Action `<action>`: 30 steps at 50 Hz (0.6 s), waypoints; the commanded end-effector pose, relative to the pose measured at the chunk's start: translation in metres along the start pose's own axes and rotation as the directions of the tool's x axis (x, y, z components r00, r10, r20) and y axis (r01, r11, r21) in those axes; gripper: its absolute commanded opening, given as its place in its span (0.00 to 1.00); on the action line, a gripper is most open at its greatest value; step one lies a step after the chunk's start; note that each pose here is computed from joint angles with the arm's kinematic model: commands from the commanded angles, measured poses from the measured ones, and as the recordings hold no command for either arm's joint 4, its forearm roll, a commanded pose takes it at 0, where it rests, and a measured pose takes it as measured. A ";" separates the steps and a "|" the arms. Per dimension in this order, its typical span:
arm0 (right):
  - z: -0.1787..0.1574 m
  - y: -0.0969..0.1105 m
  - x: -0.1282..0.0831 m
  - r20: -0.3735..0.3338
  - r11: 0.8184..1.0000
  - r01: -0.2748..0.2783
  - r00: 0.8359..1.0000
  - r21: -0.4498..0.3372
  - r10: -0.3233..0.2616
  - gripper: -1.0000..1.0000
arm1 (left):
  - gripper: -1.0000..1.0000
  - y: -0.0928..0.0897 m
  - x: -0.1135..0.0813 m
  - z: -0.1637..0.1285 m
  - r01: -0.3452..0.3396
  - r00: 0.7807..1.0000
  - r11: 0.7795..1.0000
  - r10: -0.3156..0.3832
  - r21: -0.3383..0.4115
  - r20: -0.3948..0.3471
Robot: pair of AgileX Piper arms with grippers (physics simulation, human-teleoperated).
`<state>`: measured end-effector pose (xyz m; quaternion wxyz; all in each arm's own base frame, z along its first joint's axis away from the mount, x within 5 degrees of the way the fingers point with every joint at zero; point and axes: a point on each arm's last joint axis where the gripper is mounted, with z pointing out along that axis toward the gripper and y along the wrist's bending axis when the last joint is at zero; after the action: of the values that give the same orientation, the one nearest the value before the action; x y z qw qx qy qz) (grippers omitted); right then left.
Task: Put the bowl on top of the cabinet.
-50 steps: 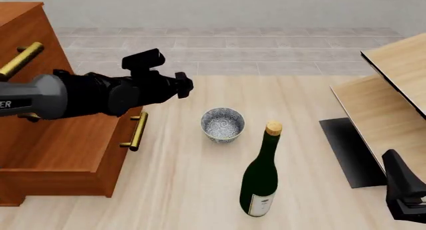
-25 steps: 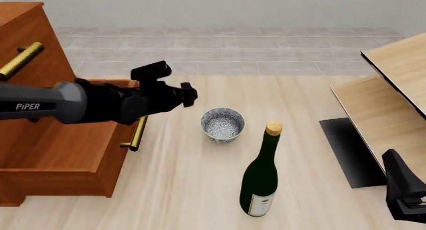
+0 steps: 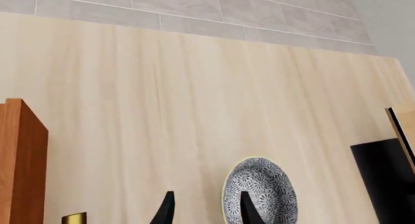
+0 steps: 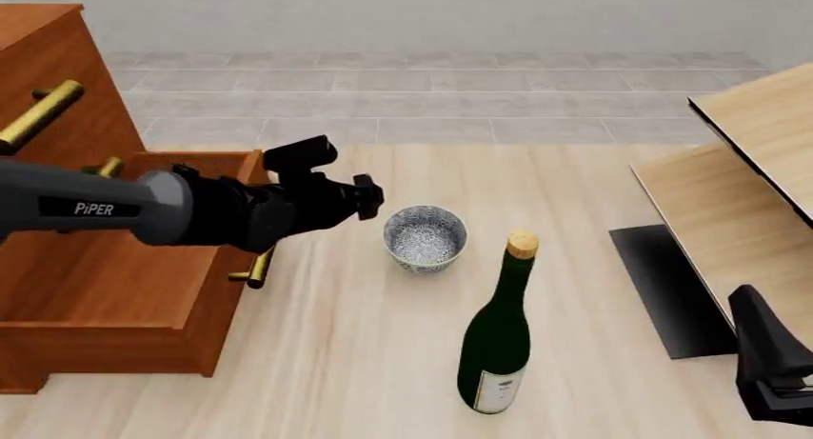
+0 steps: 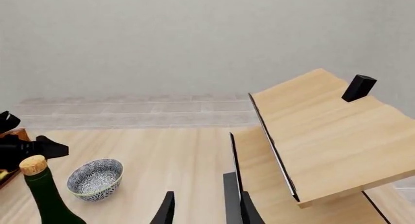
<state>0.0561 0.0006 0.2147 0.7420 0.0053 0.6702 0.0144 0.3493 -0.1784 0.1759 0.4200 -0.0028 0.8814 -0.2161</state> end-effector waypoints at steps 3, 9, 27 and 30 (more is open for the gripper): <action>0.000 0.000 0.000 0.002 1.000 -0.003 1.000 0.002 0.003 1.00 | 1.00 -0.001 0.012 0.009 0.000 1.000 1.000 0.000 0.005 -0.017; 0.000 0.000 0.000 0.003 1.000 -0.004 1.000 0.003 0.004 1.00 | 1.00 -0.003 0.016 0.010 -0.002 1.000 1.000 0.002 0.012 -0.023; 0.000 0.000 0.000 0.005 1.000 -0.005 1.000 0.004 0.005 1.00 | 1.00 -0.003 0.023 0.017 0.010 1.000 1.000 -0.010 0.016 -0.028; 0.000 0.000 0.000 0.005 1.000 -0.005 1.000 0.005 0.005 1.00 | 1.00 -0.004 0.023 0.017 0.009 1.000 1.000 -0.008 0.018 -0.029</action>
<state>0.0560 0.0004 0.2150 0.7434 0.0081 0.6687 0.0149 0.3470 -0.1896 0.1543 0.4080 -0.0004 0.8853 -0.2232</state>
